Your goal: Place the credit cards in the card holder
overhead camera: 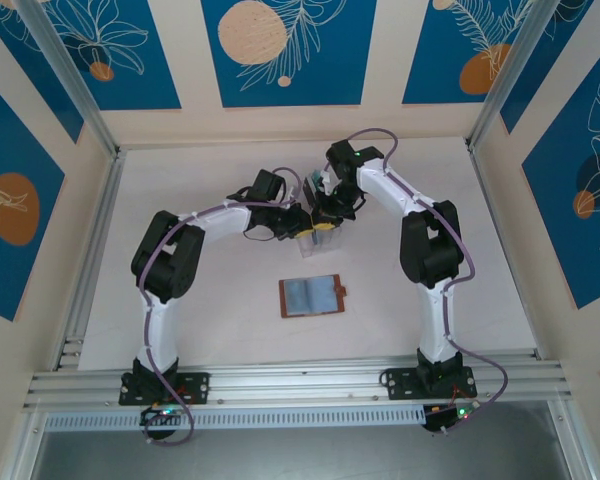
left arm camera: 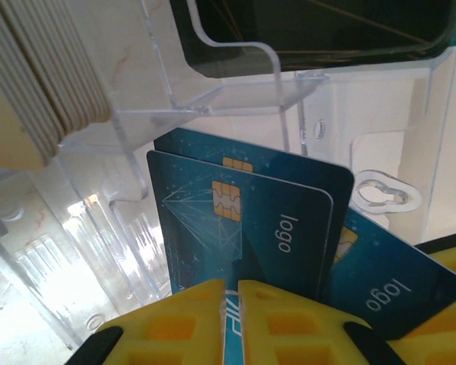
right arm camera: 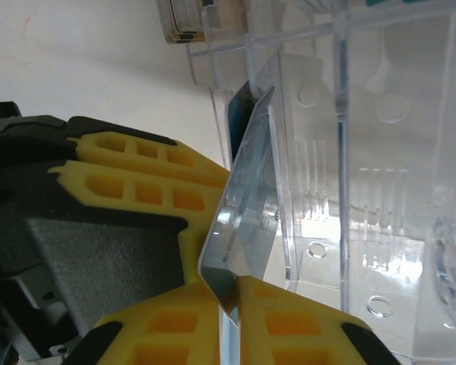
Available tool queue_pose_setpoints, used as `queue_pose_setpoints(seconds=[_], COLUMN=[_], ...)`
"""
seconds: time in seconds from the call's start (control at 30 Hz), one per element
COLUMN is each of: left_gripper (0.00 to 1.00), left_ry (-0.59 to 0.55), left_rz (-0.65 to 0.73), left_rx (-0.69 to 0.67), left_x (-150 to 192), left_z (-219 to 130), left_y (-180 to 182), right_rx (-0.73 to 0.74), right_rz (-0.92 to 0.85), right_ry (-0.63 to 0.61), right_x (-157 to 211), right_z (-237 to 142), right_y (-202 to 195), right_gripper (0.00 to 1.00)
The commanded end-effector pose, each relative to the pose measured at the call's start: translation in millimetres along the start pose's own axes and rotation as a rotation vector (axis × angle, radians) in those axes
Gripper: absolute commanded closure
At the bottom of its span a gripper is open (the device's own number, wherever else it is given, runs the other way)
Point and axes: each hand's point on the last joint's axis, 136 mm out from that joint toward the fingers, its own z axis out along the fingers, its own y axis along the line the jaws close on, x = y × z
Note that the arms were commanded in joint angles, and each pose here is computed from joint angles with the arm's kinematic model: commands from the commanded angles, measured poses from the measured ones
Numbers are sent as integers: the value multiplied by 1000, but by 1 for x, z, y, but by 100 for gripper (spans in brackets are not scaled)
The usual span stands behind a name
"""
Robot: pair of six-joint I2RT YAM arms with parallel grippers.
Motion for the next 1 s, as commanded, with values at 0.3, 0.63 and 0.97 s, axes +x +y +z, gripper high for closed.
queue_pose_setpoints(seconds=[0.3,0.63,0.97], left_gripper=[87,87,87], left_ry=[13,-7,-29], left_rz=[7,1,6], left_rx=[-2,9,26], left_x=[4,-3,-4], left_z=[11,0,-15], left_y=[-1,-4,-10], right_rx=[-19,59,85], right_rz=[10,8,2], right_ry=[23,-19,-37], right_x=[16,16,17], right_z=[-10,-25,-33], right_y=[11,3,3], right_gripper=[100,100,100])
